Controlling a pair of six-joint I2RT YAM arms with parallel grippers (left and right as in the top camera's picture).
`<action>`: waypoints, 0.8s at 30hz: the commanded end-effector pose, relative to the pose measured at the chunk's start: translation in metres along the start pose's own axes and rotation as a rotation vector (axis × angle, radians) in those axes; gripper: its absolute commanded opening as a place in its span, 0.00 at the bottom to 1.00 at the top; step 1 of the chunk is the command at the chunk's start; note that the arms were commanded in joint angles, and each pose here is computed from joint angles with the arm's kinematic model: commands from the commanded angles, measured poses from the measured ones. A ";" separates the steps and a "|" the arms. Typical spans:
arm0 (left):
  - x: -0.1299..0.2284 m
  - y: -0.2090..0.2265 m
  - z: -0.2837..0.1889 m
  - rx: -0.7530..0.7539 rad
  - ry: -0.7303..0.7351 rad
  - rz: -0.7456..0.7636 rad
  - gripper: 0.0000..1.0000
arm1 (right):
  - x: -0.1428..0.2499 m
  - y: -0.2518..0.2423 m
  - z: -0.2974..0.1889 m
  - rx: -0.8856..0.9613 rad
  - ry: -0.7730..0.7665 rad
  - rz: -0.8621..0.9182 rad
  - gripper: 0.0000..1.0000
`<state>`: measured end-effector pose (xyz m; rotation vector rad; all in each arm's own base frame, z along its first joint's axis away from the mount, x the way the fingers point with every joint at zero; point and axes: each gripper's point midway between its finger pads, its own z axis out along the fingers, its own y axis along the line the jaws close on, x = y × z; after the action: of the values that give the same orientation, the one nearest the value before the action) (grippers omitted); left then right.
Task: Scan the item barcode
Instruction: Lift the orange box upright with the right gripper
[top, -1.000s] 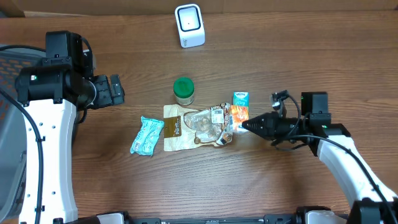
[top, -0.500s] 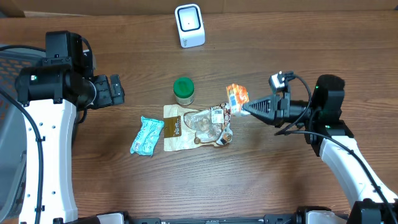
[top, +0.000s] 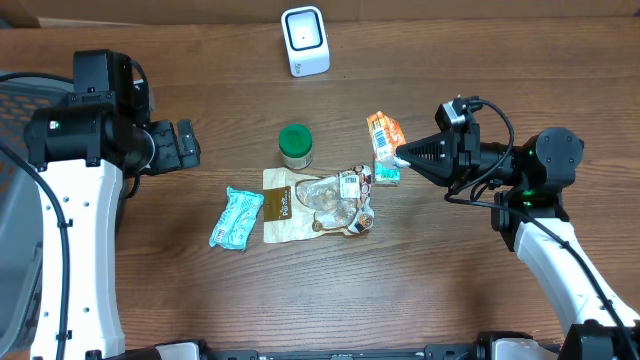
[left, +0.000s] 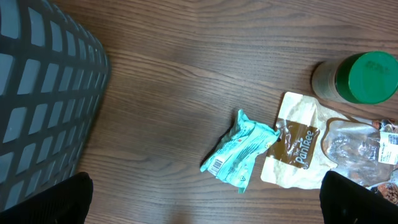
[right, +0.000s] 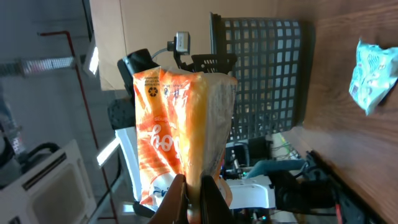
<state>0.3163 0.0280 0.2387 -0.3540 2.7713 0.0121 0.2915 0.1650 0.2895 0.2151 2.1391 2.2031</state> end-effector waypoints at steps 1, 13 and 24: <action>-0.002 0.000 0.000 0.008 -0.003 0.003 1.00 | 0.001 0.008 0.002 -0.007 -0.002 -0.064 0.04; -0.002 0.000 0.000 0.008 -0.003 0.003 1.00 | 0.051 -0.044 0.066 0.042 0.223 -0.317 0.04; -0.002 -0.001 0.000 0.008 -0.003 0.003 0.99 | 0.028 -0.147 0.066 0.541 -0.034 -0.177 0.04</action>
<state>0.3163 0.0279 0.2387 -0.3540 2.7714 0.0115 0.2417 0.2456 0.1657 0.1117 2.5588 1.8379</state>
